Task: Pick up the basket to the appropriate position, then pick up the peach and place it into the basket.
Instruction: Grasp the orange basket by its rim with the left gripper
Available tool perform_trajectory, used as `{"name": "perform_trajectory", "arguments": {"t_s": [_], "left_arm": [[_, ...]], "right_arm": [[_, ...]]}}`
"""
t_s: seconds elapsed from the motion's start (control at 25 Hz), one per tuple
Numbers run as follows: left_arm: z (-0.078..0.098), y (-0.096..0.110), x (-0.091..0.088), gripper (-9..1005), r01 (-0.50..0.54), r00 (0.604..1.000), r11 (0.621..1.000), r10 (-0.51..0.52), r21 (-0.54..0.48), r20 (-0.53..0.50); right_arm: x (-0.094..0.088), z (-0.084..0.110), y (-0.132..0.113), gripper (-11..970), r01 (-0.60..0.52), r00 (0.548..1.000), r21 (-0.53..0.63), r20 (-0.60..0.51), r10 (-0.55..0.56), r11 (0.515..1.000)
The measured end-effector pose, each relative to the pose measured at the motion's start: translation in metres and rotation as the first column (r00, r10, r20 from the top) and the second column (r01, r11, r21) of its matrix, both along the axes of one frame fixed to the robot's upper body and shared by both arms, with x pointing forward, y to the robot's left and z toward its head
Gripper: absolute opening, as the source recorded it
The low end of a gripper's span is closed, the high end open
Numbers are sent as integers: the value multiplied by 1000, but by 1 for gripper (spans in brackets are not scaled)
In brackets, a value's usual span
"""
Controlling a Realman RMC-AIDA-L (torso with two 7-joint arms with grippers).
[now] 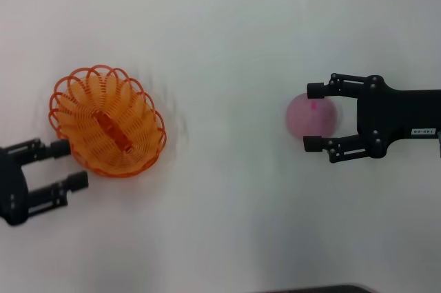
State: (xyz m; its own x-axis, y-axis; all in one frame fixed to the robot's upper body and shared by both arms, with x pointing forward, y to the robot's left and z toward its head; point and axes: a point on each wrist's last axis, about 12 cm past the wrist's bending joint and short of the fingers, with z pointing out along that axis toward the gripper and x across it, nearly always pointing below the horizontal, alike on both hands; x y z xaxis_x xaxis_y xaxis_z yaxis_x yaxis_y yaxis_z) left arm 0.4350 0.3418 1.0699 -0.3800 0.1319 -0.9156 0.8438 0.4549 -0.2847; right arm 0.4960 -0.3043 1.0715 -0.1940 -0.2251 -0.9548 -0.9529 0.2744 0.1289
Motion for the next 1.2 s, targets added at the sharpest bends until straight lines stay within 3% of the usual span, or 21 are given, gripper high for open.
{"name": "perform_trajectory", "arguments": {"t_s": [0.2, 0.6, 0.64, 0.76, 1.2], "left_arm": [[10, 0, 17, 656, -21, 999, 999, 20, -28, -32], [22, -10, 53, 656, -89, 994, 995, 92, -46, 53], [21, -16, 65, 656, -134, 988, 990, 137, -43, 73], [20, -20, 73, 656, -177, 978, 983, 182, -54, 103], [11, -18, 87, 656, -341, 907, 935, 355, -102, 225]], "right_arm": [[0, 0, 0, 943, -1, 1000, 0, 1, 1, 1000], [1, 1, 1, 943, -2, 1000, 2, 13, 2, 1000], [1, 1, 1, 943, -2, 1000, 2, 14, 2, 1000], [2, 1, 2, 943, -2, 1000, 2, 14, 2, 1000], [2, 1, 2, 943, -2, 1000, 3, 11, 2, 1000]]}}
